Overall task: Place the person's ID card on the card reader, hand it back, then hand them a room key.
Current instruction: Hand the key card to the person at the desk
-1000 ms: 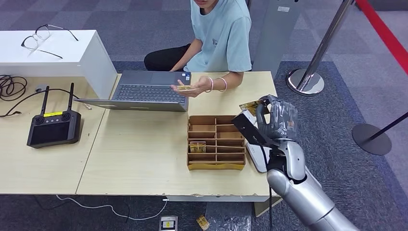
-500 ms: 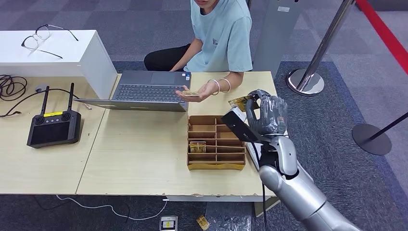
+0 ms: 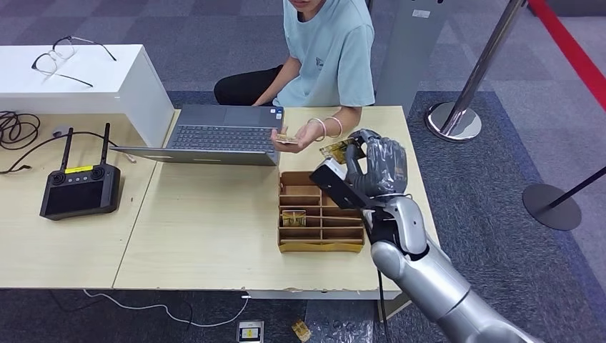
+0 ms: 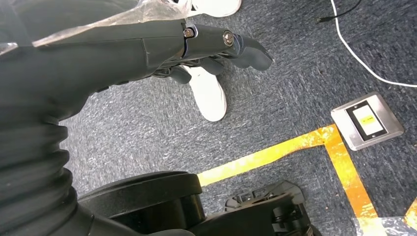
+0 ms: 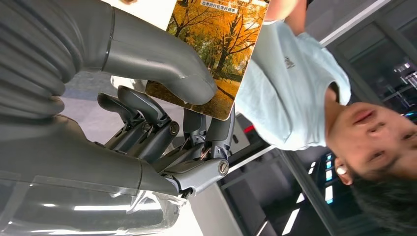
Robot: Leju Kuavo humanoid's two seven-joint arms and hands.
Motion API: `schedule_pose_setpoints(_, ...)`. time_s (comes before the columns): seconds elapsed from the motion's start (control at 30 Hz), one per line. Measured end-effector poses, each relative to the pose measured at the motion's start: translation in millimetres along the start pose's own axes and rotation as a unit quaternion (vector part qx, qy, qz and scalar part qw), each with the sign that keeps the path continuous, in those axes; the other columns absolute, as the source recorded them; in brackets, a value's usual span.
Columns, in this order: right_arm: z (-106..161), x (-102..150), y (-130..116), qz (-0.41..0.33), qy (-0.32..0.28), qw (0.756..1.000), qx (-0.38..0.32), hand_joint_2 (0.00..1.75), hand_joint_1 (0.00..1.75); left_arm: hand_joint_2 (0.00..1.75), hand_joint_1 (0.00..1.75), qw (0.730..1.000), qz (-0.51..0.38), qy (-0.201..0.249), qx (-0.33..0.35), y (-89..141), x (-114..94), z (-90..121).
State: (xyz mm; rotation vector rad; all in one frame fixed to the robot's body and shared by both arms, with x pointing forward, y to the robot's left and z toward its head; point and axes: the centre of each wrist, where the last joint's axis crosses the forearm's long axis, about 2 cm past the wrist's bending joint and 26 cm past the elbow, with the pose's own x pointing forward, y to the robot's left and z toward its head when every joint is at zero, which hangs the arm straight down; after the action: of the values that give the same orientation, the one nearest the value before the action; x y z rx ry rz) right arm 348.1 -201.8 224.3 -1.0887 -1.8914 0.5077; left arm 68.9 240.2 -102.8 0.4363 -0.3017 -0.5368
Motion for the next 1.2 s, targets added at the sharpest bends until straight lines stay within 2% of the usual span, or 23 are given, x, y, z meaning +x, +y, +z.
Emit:
schedule_pose_setpoints(0.43, -6.4, 20.2, 10.4, -0.011, -0.025, 1.0, 0.016, 1.75, 1.75, 1.75, 0.0, 1.0, -0.004, -0.002, 0.0, -0.1, 0.1, 0.1)
schedule_pose_setpoints(1.2, -38.7, 28.1, 8.7, 0.026, -0.05, 0.998, 0.027, 1.75, 1.75, 1.75, 0.0, 1.0, -0.005, -0.008, 0.001, 0.0, -0.1, 0.0)
